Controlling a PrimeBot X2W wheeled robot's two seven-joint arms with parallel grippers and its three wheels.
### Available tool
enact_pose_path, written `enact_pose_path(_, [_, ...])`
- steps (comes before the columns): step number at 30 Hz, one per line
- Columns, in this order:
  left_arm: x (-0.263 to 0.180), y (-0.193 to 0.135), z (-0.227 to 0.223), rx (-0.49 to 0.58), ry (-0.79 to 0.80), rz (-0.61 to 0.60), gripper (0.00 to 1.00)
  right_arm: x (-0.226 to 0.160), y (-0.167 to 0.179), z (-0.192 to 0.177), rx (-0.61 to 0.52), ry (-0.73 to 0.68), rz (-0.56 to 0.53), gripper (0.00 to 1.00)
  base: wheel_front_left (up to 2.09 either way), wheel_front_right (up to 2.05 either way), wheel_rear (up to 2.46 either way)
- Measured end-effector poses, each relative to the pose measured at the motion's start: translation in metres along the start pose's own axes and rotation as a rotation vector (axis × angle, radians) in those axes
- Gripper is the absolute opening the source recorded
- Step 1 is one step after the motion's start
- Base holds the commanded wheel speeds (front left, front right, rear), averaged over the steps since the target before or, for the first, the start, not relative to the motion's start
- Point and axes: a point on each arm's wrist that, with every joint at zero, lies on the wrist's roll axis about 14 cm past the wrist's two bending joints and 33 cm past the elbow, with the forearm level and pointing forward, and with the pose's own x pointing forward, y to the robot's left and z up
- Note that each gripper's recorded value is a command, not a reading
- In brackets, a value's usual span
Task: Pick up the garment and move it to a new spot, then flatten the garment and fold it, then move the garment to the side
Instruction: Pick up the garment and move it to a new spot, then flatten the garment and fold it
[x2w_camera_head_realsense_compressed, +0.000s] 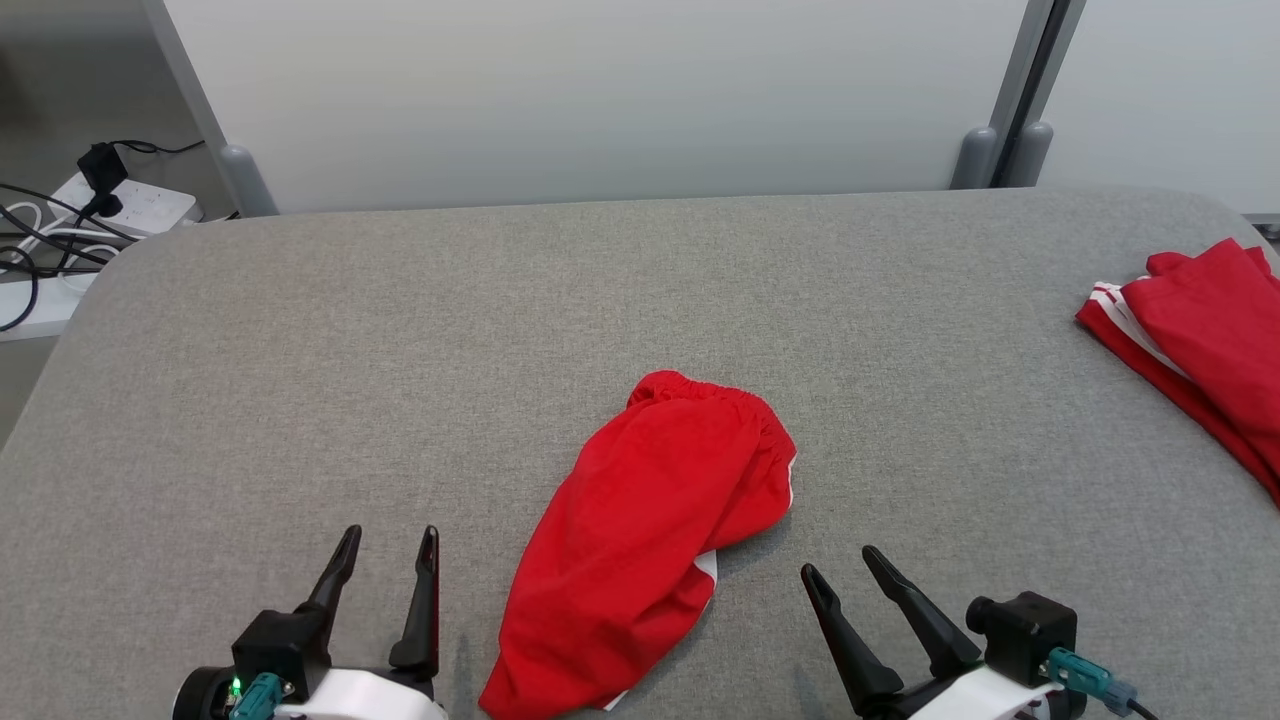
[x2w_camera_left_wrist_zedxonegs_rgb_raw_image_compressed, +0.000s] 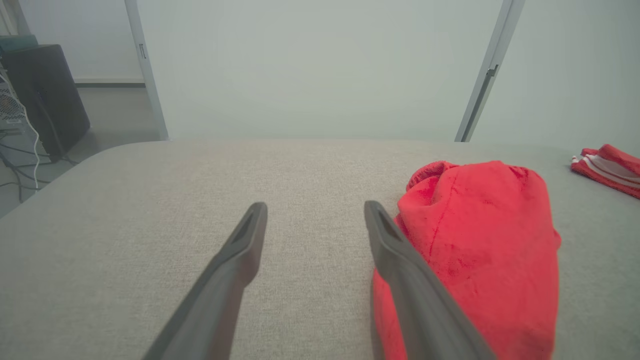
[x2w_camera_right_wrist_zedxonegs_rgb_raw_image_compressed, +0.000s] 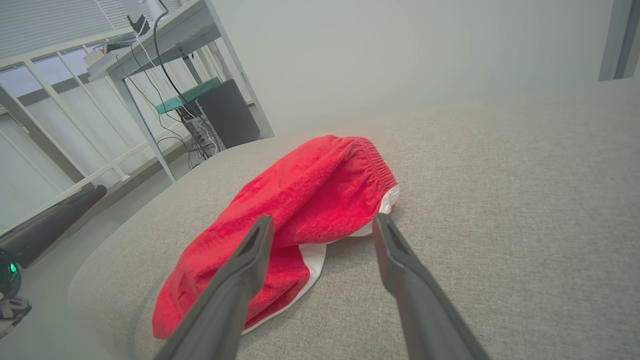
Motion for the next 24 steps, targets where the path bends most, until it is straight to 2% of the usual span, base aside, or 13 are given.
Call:
enact_pose_path(9, [0.000,-0.001,0.044,-0.006,-0.147,0.023,1.00,-0.001,-0.002,0.004,-0.003,-0.011,-0.008,1.00,0.00,0.00,0.00])
enact_pose_path(17, [-0.028,0.001,0.034,-0.001,-0.125,0.041,1.00,-0.008,-0.014,0.025,-0.008,-0.085,-0.058,1.00,0.00,0.00,0.00])
enact_pose_path(24, [-0.036,-0.002,0.031,-0.003,-0.120,0.038,1.00,-0.019,-0.015,0.019,-0.017,-0.078,-0.077,1.00,0.00,0.00,0.00])
